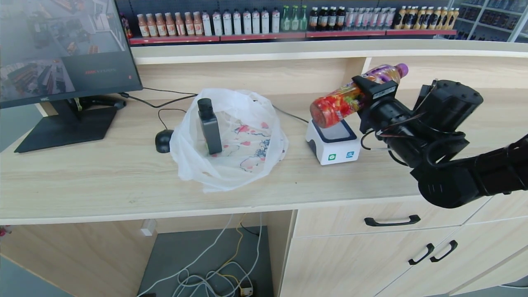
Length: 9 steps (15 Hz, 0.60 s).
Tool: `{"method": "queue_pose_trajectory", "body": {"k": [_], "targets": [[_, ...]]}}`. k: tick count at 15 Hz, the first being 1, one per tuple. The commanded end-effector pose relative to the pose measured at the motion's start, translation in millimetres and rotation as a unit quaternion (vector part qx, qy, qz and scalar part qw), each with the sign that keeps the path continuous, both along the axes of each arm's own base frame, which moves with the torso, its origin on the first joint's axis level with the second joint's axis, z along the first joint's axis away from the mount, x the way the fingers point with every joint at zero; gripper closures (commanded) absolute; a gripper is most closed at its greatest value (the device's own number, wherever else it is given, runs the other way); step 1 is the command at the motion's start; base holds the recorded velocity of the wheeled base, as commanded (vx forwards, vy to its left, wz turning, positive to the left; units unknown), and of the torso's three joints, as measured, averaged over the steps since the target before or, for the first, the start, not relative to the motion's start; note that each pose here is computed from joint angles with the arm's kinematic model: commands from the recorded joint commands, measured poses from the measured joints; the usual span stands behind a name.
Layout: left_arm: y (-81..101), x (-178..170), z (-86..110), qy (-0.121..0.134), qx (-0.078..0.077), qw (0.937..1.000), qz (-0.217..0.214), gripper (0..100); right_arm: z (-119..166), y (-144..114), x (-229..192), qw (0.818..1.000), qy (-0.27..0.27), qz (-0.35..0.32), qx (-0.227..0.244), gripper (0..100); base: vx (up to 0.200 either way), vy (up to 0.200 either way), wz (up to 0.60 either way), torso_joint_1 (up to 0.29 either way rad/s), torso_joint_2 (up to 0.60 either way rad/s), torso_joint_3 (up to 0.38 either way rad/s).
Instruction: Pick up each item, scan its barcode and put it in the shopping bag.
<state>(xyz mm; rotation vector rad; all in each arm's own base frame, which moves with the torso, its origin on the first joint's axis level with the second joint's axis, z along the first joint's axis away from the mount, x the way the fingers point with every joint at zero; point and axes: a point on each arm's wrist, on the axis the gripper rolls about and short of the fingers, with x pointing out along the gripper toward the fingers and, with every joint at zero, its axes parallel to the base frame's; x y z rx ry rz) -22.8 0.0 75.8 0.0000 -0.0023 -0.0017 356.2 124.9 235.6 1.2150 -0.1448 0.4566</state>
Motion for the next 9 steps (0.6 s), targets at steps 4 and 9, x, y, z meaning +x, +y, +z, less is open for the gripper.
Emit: {"method": "queue_pose_trajectory", "body": {"k": [4,9], "targets": [[0.0,0,0.1,0.0,0.0,1.0,0.0,0,30,5,-29,0.996,-0.059,-0.015,-0.059,100,0.0,0.0,0.0,0.0,0.0,0.0],[0.0,0,0.1,0.0,0.0,1.0,0.0,0,33,31,-59,0.959,-0.135,-0.056,-0.243,100,0.0,0.0,0.0,0.0,0.0,0.0]]}}
